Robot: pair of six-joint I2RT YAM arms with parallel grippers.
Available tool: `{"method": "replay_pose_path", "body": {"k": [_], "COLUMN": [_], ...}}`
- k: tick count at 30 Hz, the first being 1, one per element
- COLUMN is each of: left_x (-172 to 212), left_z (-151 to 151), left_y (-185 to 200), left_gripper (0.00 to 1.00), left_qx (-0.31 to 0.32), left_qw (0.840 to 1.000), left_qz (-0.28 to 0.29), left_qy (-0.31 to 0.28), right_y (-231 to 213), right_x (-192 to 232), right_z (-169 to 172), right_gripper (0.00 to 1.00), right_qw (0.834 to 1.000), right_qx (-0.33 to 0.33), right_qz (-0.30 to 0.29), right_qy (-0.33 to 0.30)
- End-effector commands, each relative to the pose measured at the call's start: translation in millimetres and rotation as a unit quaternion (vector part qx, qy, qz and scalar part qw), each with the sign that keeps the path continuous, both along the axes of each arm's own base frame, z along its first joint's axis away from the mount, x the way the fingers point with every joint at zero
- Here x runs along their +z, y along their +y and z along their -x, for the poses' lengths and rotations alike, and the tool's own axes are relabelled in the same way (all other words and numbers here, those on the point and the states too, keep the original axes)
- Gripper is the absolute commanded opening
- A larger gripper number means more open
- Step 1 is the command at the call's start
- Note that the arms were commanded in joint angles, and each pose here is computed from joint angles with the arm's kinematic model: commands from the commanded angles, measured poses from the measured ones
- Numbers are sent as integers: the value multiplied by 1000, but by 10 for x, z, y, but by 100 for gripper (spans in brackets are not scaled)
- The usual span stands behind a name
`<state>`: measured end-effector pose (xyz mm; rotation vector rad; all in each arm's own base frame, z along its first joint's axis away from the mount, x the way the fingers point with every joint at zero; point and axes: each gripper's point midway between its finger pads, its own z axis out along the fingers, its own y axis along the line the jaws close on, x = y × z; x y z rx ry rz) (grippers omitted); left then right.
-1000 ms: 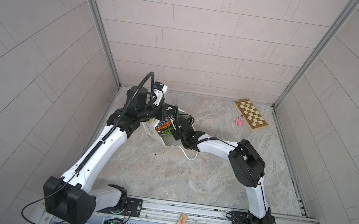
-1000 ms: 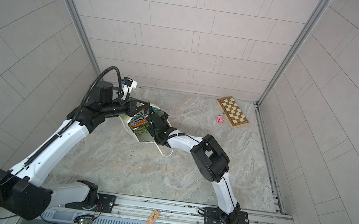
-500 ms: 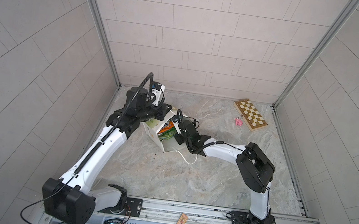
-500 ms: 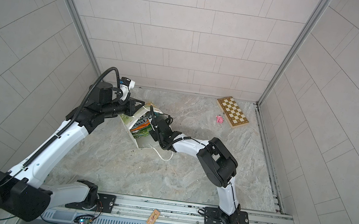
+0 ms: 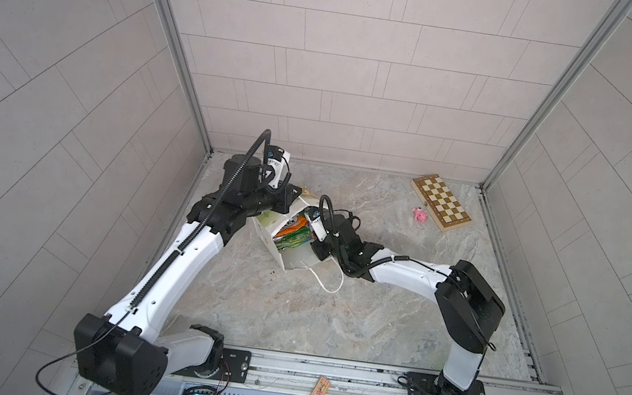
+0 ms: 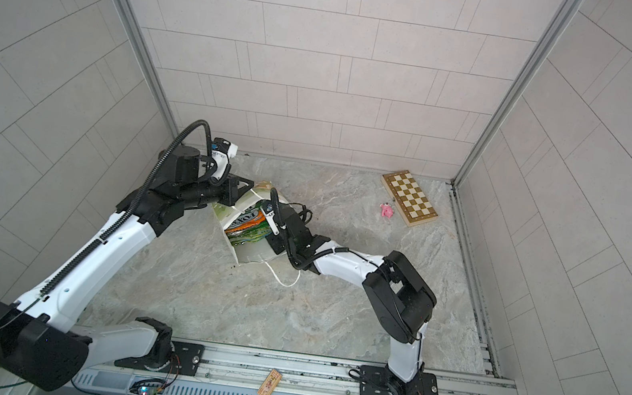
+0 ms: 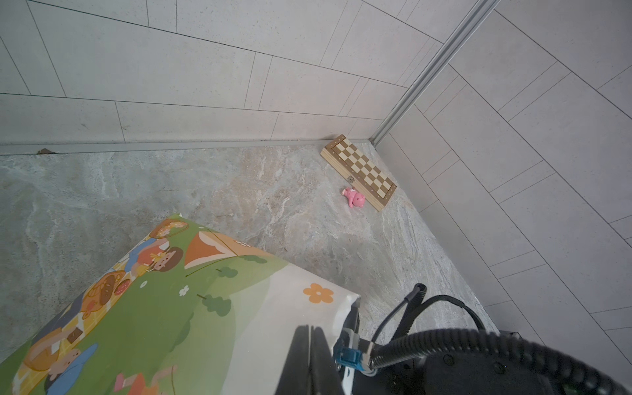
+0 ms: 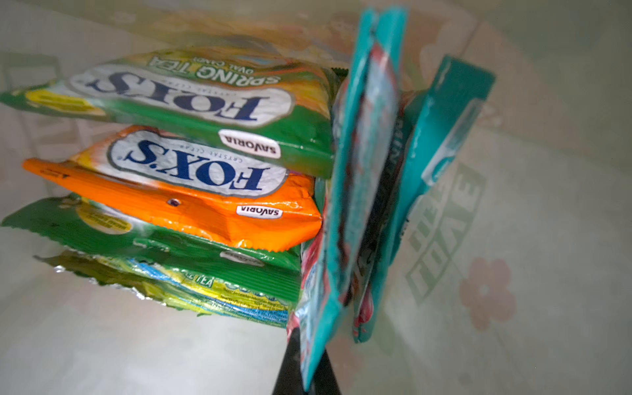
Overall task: Take the snacks out of the paper bag
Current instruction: 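Close the right gripper on the teal FOX'S Mint Blossom packet, then lift the teal packet out of the bag with the right gripper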
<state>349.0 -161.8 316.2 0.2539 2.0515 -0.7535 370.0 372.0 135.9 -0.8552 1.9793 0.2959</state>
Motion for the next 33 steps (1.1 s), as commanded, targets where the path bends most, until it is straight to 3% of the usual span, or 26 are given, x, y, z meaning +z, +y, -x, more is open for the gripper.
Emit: {"method": "replay_pose_path", "body": {"k": [1,18,33], "left_x": [11,-23,-19], "left_z": [-20,-72,-68], "left_y": [1,34,23], "left_gripper": [0,0,0], "left_qx": [4,23,20], "left_qw": [1000,1000,1000], "left_qz": [1,7,9], "left_qy": [-5,6,7], "right_y": [38,-227,-803], "right_x": [304,842,1602], "right_z": [130,599,728], "right_gripper": [0,0,0], "right_qw": [999,996,989], "right_qx": [23,67,1], "right_qz": [-36,-58,-73], "right_qy": [-10,-28,-131]}}
